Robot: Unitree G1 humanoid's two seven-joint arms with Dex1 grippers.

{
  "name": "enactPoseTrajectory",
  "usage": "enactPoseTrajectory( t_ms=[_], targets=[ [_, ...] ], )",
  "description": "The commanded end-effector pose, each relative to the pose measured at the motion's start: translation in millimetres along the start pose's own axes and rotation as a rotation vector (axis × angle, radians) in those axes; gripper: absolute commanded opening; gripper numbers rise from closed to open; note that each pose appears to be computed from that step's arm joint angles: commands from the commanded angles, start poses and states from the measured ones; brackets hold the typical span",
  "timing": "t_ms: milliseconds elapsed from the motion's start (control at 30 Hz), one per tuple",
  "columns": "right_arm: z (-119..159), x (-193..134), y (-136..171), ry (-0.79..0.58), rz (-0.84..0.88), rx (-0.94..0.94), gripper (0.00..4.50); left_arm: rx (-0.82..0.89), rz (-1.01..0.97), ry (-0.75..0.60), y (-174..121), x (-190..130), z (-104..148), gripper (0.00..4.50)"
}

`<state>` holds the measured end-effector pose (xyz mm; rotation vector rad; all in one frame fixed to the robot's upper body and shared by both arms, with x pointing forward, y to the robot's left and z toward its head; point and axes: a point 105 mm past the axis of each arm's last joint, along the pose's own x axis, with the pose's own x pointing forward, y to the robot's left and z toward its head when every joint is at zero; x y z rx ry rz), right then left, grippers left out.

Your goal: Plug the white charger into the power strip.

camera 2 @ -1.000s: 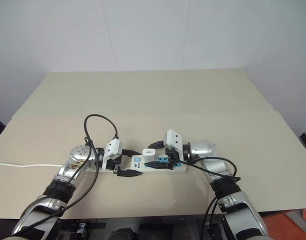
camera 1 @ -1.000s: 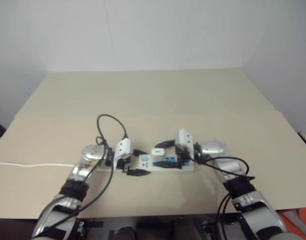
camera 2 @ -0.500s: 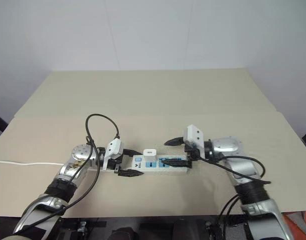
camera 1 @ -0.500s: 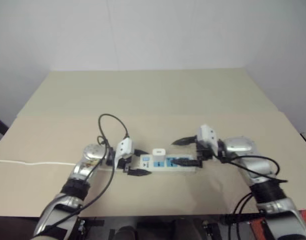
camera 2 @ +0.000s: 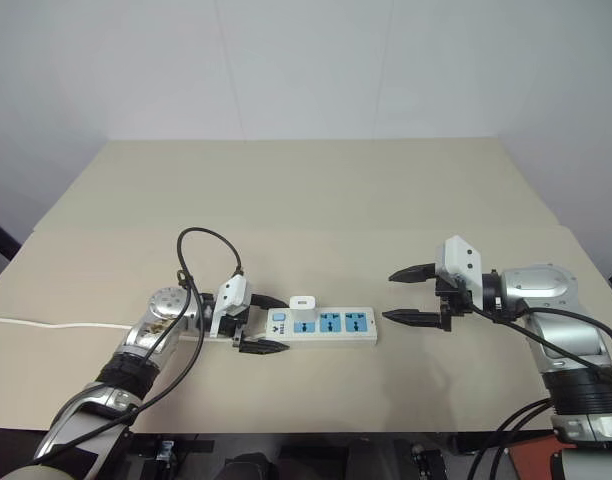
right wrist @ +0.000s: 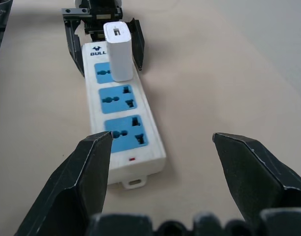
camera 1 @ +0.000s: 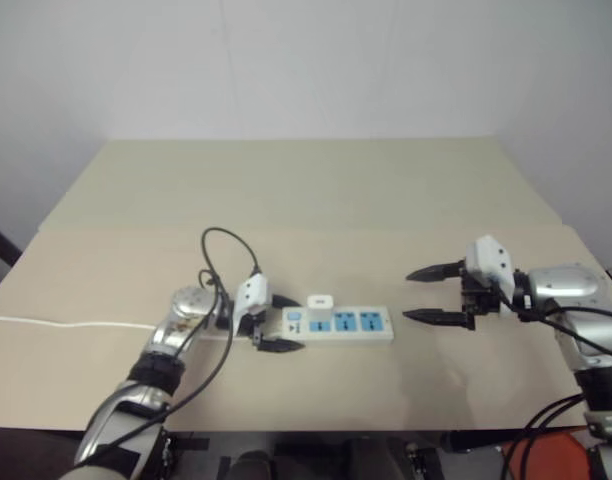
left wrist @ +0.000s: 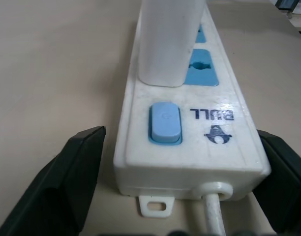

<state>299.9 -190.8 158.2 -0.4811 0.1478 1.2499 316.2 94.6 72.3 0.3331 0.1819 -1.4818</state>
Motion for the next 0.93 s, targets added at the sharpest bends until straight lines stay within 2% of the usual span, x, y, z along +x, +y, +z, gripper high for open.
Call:
enactPoseTrajectory(
  t_ms=[33,267,533,633,800,933],
  targets=[
    [9,-11,-6,-0.028,-0.050,-0.039,3.88,0.111,-0.004,-0.042,3,-21,33,4.48],
    [9,-37,-13,-0.015,-0.124,-0.032,3.88,0.181,0.007,0.029,-14,-83,64,4.48],
    [-3,-71,-18,0.030,-0.234,-0.013,3.88,0.182,0.165,0.167,-15,-141,67,4.48],
    [-5,-80,-16,0.042,-0.257,-0.003,3.88,0.167,0.202,0.157,-16,-147,70,4.48],
    [-8,-81,-17,0.051,-0.326,0.001,3.88,0.145,0.205,0.131,-22,-137,66,4.48],
    [-7,-83,-12,0.079,-0.330,0.009,3.88,0.138,0.207,0.088,-25,-133,75,4.48]
  ],
)
